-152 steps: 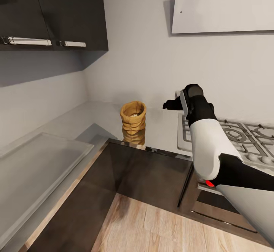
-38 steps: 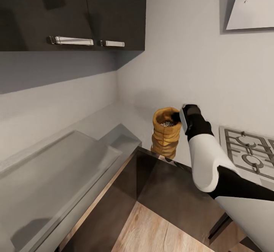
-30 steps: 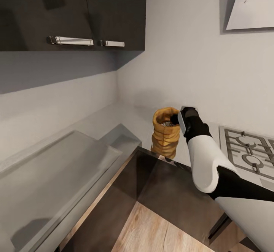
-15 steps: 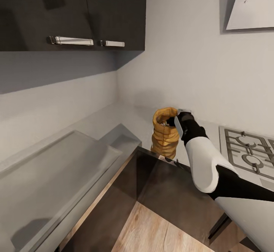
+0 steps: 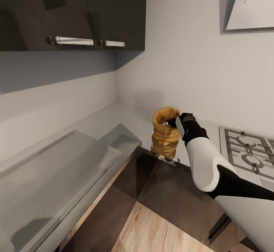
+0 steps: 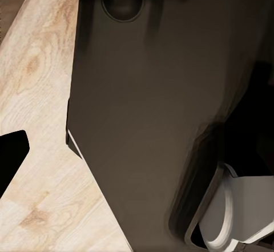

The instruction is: In the kitchen, take the popcorn bag from the countertop, put it into the microwave, and heat it until the popcorn is cooked so the cooked popcorn ends up inside the bag.

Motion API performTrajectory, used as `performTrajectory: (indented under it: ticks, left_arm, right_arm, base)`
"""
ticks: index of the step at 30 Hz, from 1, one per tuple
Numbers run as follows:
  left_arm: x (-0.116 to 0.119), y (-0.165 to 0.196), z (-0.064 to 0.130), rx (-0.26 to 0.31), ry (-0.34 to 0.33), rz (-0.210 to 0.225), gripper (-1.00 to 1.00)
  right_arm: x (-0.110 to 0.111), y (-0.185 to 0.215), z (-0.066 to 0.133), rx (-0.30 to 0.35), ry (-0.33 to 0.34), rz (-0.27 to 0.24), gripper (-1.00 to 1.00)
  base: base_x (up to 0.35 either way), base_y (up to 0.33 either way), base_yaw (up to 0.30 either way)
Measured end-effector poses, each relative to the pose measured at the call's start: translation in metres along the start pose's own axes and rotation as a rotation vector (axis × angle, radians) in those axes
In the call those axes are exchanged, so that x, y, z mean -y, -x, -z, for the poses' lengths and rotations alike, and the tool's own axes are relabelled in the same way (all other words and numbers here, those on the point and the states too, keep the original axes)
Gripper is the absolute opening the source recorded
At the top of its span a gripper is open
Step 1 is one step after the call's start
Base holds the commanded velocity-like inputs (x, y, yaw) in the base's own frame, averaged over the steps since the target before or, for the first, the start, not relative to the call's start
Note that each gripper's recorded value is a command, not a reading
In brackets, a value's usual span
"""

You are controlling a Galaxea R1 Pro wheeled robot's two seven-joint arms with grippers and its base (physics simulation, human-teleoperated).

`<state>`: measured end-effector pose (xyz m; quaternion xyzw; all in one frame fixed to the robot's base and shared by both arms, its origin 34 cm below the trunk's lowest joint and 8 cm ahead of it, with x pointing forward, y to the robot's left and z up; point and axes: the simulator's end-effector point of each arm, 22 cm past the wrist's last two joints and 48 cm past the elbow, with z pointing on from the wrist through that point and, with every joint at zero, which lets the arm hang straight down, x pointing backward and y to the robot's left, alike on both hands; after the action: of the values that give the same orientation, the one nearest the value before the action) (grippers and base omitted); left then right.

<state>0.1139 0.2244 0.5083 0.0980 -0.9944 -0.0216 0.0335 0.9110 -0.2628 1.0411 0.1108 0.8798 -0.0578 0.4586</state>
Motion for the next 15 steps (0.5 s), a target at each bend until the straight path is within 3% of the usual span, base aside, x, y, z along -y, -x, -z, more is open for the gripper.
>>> performTrajectory:
  ticks: [9,10,15]
  left_arm:
    - [-0.001,0.0,0.0,0.0,0.001,0.0,1.0]
    - [-0.001,0.0,0.0,0.0,0.001,0.0,1.0]
    - [-0.001,0.0,0.0,0.001,0.001,0.0,1.0]
  right_arm:
    - [-0.004,-0.013,-0.004,-0.029,0.002,0.01,1.0]
    - [-0.005,-0.013,-0.004,-0.03,0.003,0.01,-1.0]
    - [-0.008,-0.019,-0.005,-0.042,0.008,0.022,-1.0]
  base:
    - [0.0,0.0,0.0]
    - [0.0,0.0,0.0]
    - [0.0,0.0,0.0]
